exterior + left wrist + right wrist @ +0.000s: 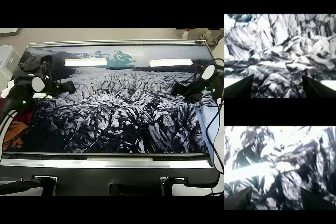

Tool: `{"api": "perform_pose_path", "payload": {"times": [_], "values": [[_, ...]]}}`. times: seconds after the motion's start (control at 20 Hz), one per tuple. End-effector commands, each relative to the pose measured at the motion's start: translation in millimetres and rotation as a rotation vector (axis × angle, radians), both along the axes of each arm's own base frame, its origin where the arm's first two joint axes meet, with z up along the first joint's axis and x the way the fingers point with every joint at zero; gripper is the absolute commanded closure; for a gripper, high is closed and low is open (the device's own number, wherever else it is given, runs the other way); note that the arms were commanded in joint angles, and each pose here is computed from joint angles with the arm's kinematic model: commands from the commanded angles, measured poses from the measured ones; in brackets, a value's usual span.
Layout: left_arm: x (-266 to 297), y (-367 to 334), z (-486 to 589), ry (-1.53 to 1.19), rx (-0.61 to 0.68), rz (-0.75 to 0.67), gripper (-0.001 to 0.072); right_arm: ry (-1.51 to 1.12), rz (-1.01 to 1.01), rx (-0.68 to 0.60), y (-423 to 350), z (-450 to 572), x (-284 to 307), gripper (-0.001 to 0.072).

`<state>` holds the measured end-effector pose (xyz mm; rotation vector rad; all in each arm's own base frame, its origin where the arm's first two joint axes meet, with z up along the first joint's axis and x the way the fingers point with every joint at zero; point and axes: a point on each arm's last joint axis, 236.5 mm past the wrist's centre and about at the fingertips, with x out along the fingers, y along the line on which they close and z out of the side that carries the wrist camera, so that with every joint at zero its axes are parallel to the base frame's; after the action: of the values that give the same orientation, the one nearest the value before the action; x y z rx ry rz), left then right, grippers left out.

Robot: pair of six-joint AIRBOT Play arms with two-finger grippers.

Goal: Fold the clothes and pants, and hang the long-sleeved shirts on hangers.

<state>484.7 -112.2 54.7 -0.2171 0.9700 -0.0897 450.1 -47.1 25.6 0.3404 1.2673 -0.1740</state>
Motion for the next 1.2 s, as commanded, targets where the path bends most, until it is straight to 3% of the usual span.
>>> {"api": "perform_pose_path", "payload": {"times": [0.0, 0.1, 0.25, 0.35, 0.5, 0.85, 1.15], "values": [[31, 63, 57, -0.138, 0.140, 0.061, -0.0013, -0.090, -0.011, -0.013, -4, 7, 20, 0.0015], [9, 181, 85, -0.021, 0.232, 0.282, -0.0012, -0.065, -0.003, -0.010, -3, 4, 15, 0.0015], [-122, 326, 51, 0.428, 0.153, 0.667, -0.0013, 0.040, 0.023, 0.012, 4, -9, -6, 0.0016], [-192, 374, 22, 0.588, 0.083, 0.816, -0.0013, 0.133, 0.038, 0.031, 8, -18, -25, 0.0017], [-220, 410, -22, 0.551, -0.011, 0.855, -0.0013, 0.249, 0.055, 0.089, 22, -23, -50, 0.0017], [-234, 445, -119, 0.528, 0.012, 0.771, -0.0013, 0.291, 0.019, 0.261, 59, -15, -58, 0.0030], [-207, 437, -151, 0.469, -0.081, 0.670, -0.0013, 0.313, -0.035, 0.323, 71, -10, -60, 0.0030]]}}
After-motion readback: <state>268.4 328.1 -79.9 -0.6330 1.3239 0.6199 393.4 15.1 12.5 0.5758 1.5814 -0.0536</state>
